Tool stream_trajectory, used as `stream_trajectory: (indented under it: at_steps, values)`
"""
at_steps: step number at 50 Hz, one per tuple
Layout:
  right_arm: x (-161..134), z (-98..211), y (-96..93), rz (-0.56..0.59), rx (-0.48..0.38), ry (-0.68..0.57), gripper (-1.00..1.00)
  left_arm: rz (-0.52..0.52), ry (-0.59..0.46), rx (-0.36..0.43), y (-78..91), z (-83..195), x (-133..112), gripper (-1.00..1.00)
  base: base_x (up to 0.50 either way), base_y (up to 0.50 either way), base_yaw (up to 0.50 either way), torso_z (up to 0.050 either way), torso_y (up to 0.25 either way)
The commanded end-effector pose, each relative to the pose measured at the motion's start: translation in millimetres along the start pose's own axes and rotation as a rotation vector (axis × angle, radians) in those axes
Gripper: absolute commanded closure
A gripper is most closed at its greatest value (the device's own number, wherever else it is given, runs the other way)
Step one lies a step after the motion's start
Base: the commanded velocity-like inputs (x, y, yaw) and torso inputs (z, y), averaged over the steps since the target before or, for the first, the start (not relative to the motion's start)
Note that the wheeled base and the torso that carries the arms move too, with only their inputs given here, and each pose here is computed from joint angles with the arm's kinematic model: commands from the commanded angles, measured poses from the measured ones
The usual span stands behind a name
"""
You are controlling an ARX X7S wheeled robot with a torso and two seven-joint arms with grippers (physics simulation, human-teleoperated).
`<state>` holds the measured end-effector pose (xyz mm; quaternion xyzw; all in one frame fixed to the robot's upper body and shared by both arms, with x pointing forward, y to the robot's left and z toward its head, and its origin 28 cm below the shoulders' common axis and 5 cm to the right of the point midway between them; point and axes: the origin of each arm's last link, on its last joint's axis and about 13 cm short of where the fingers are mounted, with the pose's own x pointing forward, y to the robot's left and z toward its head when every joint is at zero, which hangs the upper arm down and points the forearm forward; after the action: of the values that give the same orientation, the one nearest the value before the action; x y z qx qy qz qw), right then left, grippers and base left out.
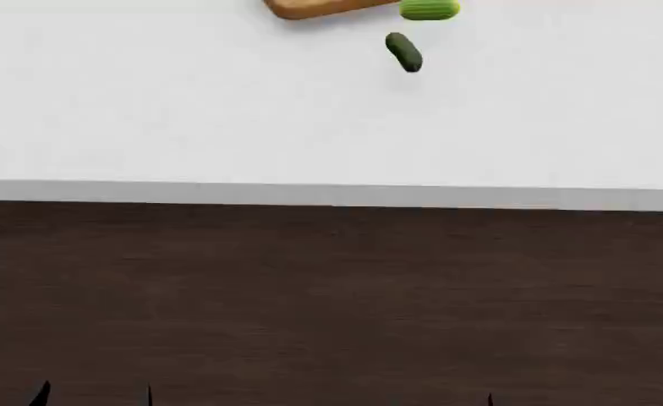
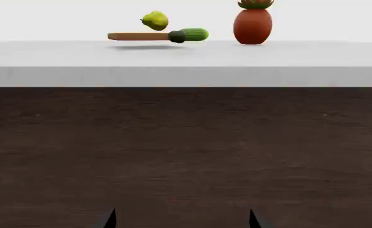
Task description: Clear the non-vegetable object off the cutting board and place the vegetables onto it.
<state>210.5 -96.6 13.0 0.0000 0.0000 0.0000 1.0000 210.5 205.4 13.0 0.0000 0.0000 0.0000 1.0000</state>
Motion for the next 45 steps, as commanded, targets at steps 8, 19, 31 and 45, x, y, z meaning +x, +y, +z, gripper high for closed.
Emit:
stream_trajectory:
  at_steps: [8,19,31,45]
  values:
    - [4.2,-1.8,-0.2,0.001,0.026,0.018,-1.00,0.015,-0.001,0.006,0.4,-0.4,0.8,-1.00,0.00,0.00,0.00,0.000,0.000]
    - [4.7,-1.5,0.5,0.003,0.028,0.004,-1.00,0.078,-0.079,0.046,2.1,3.9,-1.7,-1.00,0.00,0.00,0.00,0.000,0.000]
    - [5.6,-2.0,1.1,0.005,0.014,0.022,-1.00,0.023,0.002,0.014,1.1,-1.1,2.3,-1.00,0.00,0.50,0.00,0.000,0.000]
    - [5.3,-1.4,1.1,0.007,0.012,0.018,-1.00,0.024,-0.005,0.018,0.7,-0.7,1.9,-1.00,0.00,0.42,0.00,0.000,0.000]
